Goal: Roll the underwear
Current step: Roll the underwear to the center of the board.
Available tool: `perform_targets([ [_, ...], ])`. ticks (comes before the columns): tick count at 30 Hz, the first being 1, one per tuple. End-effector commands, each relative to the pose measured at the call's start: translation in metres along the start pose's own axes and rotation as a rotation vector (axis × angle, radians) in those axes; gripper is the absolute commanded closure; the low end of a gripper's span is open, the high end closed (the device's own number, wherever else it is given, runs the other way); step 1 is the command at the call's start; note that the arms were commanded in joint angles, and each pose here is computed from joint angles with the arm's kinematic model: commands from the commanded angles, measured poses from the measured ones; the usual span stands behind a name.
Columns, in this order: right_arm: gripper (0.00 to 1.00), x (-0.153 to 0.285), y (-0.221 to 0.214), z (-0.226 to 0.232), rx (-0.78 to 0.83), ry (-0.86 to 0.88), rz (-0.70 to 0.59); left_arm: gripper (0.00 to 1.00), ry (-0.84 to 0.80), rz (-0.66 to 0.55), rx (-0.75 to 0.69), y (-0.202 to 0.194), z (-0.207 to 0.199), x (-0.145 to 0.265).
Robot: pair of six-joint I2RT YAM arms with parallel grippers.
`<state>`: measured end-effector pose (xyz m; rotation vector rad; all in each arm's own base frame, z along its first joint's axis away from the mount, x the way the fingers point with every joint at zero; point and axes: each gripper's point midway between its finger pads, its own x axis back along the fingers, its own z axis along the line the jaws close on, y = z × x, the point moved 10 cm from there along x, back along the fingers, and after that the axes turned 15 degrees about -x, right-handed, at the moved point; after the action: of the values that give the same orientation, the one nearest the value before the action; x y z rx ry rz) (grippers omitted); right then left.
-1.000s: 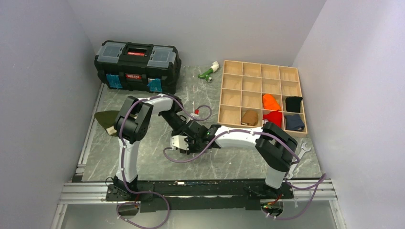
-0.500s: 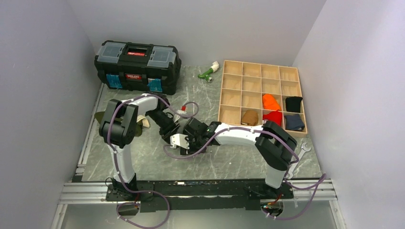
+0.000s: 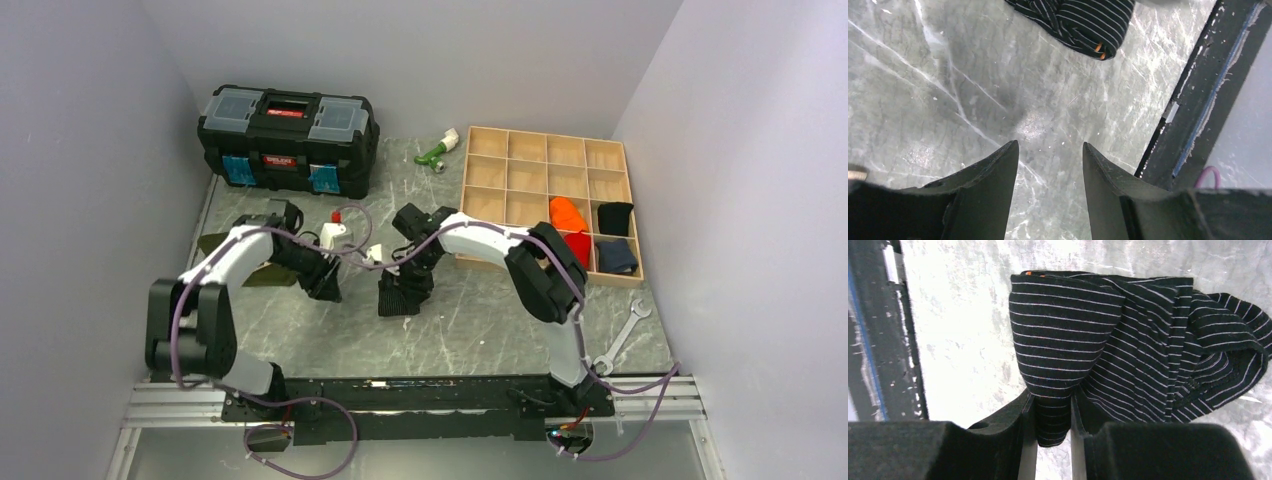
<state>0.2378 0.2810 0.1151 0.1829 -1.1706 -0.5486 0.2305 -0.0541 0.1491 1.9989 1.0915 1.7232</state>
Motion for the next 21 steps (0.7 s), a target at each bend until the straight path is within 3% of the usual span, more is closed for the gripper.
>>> perform_targets([
  [1, 1.0, 0.003, 0.004, -0.006, -0.039, 0.239, 0.003, 0.45, 0.14, -0.081, -0.13, 0.0, -0.017, 0.008],
  [8, 0.96, -0.018, 0.006, -0.026, -0.152, 0.47, 0.09, 0.42, 0.33, -0.081, -0.383, 0.009, -0.049, 0.006],
  [21, 0.93, -0.029, -0.005, -0.037, -0.204, 0.477, 0.102, 0.38, 0.312, 0.039, -0.668, 0.062, -0.067, -0.055],
])
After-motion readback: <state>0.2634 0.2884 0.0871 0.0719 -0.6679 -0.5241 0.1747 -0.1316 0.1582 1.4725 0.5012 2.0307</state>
